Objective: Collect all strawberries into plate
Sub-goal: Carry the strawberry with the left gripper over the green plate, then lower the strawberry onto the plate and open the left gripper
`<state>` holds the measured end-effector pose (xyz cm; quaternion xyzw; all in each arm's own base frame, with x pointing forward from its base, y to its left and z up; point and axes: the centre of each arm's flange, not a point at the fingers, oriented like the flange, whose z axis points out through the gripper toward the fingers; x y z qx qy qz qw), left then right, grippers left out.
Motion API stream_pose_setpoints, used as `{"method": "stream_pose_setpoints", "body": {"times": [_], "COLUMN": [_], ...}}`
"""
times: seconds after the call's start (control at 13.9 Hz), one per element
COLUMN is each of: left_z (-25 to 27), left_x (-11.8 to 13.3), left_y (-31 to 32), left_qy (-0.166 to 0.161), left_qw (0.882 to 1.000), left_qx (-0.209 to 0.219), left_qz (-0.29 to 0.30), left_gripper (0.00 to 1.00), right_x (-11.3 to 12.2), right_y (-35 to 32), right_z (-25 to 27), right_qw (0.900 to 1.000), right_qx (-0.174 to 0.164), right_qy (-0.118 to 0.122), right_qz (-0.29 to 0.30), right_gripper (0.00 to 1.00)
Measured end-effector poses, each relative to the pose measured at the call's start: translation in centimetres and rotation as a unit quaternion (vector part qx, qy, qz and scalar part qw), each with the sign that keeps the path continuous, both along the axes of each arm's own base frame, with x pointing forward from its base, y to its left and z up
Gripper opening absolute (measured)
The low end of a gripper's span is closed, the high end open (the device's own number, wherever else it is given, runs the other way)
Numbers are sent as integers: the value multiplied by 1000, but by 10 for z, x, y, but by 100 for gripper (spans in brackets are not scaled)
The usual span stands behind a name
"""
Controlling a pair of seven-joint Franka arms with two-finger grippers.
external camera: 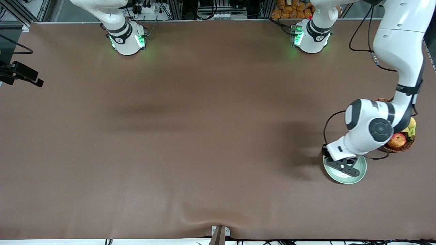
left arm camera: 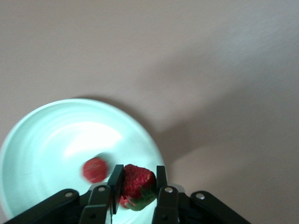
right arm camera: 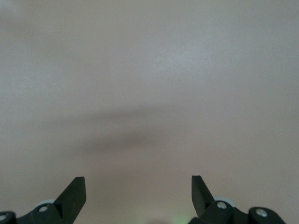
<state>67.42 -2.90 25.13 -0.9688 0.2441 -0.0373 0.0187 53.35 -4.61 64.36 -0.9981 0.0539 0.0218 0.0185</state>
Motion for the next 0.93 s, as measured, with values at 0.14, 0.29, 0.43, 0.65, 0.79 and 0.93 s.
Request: {"method": "stream_pose_setpoints", "body": {"times": [0.14, 0.29, 0.43, 0.65, 0.79, 0.93], "left_z": [-2, -3, -4, -9, -13, -14], "left_x": [-1, -2, -2, -1, 0, 1], "left_y": [24, 41, 53, 71, 75, 74], "left_qy": [3, 5, 5, 7, 8, 8], "left_qw": [1000, 1000, 1000, 999, 999, 999], "left_qx": [2, 4, 5, 6, 4, 4], "left_qz": [-12, -23, -29, -39, -39, -40], "left_gripper": [32, 32, 32, 36, 43, 63], "right_x": [0, 0, 0, 0, 0, 0], "right_y": [0, 1, 1, 1, 1, 1], "right_z": [0, 0, 0, 0, 0, 0], "right_qw": [1000, 1000, 1000, 1000, 1000, 1000], "right_qx": [0, 1, 1, 1, 1, 1], "right_qy": [0, 0, 0, 0, 0, 0], "right_qz": [0, 0, 0, 0, 1, 1], "right_gripper": [100, 100, 100, 100, 100, 100]}}
